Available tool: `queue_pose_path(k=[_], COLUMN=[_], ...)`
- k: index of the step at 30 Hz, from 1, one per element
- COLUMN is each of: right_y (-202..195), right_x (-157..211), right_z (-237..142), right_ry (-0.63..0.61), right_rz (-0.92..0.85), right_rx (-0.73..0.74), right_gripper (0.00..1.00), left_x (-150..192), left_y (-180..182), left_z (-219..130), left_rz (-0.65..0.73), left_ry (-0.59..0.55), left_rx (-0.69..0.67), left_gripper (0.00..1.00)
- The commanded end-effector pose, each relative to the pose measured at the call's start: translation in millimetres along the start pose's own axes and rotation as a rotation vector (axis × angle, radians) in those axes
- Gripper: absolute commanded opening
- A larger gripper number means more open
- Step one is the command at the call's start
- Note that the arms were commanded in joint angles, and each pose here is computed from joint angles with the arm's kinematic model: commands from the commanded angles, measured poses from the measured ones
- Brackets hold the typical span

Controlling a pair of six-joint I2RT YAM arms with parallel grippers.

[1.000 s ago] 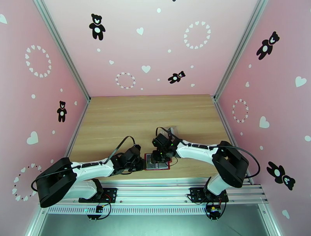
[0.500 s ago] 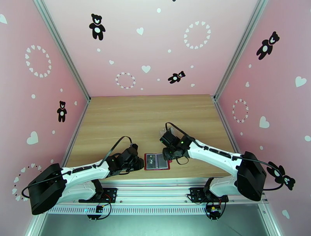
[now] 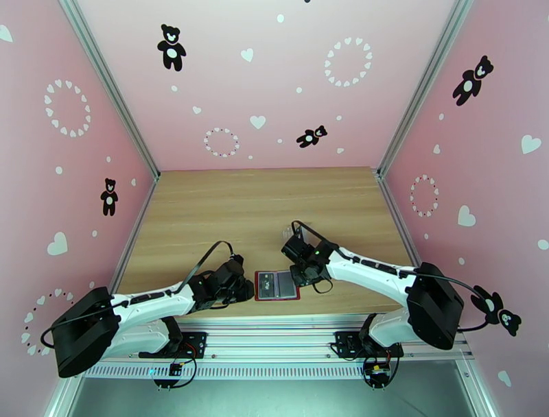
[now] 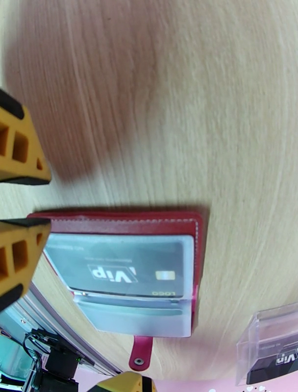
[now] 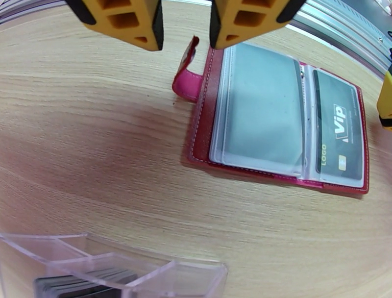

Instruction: Put the credit cards into the card holder

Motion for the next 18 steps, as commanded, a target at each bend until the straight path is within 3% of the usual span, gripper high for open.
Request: queue_pose_path(k=[1,10,18], right_y=[-0.7,-1.2,-0.2], right_x=[3.8,5.2,3.7], right_z=[8.1,11.3,4.9], right_ry=[0.022,0.034,0.014], right_rz=[0.001,-0.003,0.005], right_rx=[0.002,0.010,-0.015], right_gripper=[0.28,0.19,0.03], left_x=[3.5,3.5,3.5], left_y=[2.3,1.5,1.2], left_z=[3.3,3.8,2.0], left_rz=[0.013,0.014,0.011], left_ry=[0.006,0.007,0.005], left_rx=[-0.013,-0.009,-0.005], left_gripper=[0.25,0.25,0.26])
Point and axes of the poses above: each hand's point on the last joint's axis, 136 mm out from that joint toward the fingers, its own z axis out along the fingers, its own y axis along the line the jaws close on, x = y × z, the point moved 5 cm from there along -z, back along the fingers, and after that the axes turned 8 degrees about z, right-handed, at the moved point
